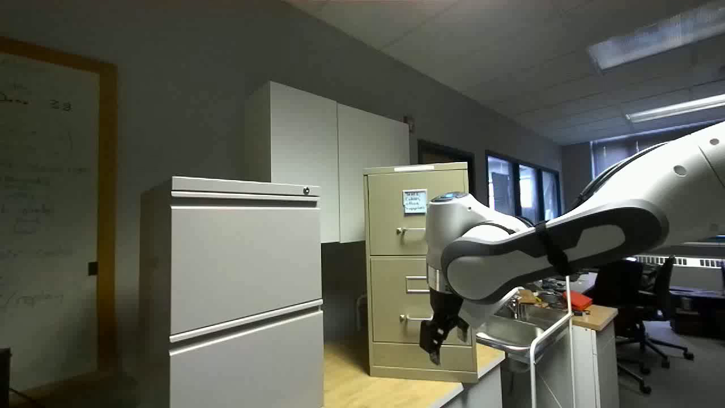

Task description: Open the bottom drawer of the file cabinet on the right

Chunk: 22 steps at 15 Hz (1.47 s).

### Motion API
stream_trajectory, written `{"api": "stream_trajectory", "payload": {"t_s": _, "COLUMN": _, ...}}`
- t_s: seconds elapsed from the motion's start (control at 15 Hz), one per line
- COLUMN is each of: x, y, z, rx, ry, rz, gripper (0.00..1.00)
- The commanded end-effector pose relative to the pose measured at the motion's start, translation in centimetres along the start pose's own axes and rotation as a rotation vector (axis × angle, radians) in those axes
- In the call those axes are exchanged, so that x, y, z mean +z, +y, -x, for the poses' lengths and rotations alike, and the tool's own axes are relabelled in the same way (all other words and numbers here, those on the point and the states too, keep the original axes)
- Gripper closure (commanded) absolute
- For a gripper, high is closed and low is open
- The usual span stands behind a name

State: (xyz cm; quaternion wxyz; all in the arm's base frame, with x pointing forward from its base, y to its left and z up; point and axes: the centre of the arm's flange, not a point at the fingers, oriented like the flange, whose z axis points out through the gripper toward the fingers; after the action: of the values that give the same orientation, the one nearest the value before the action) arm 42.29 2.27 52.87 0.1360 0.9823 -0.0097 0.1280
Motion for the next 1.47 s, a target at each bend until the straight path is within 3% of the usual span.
{"api": "stream_trajectory", "payload": {"t_s": 0.0, "x": -0.1, "y": 0.0, "z": 0.0, "rx": 0.000, "ry": 0.003, "rz": 0.000, "gripper": 0.00}}
{"api": "stream_trajectory", "payload": {"t_s": 0.53, "x": -0.2, "y": 0.0, "z": 0.0, "rx": 0.001, "ry": 0.005, "rz": 0.000, "gripper": 0.00}}
{"api": "stream_trajectory", "payload": {"t_s": 0.8, "x": -0.8, "y": 1.0, "z": -1.7, "rx": 0.074, "ry": 0.024, "rz": 0.006, "gripper": 0.00}}
{"api": "stream_trajectory", "payload": {"t_s": 1.07, "x": -3.0, "y": 3.9, "z": -5.9, "rx": 0.229, "ry": 0.093, "rz": -0.054, "gripper": 0.00}}
{"api": "stream_trajectory", "payload": {"t_s": 1.4, "x": -5.2, "y": 9.3, "z": -12.6, "rx": 0.446, "ry": 0.185, "rz": -0.197, "gripper": 0.00}}
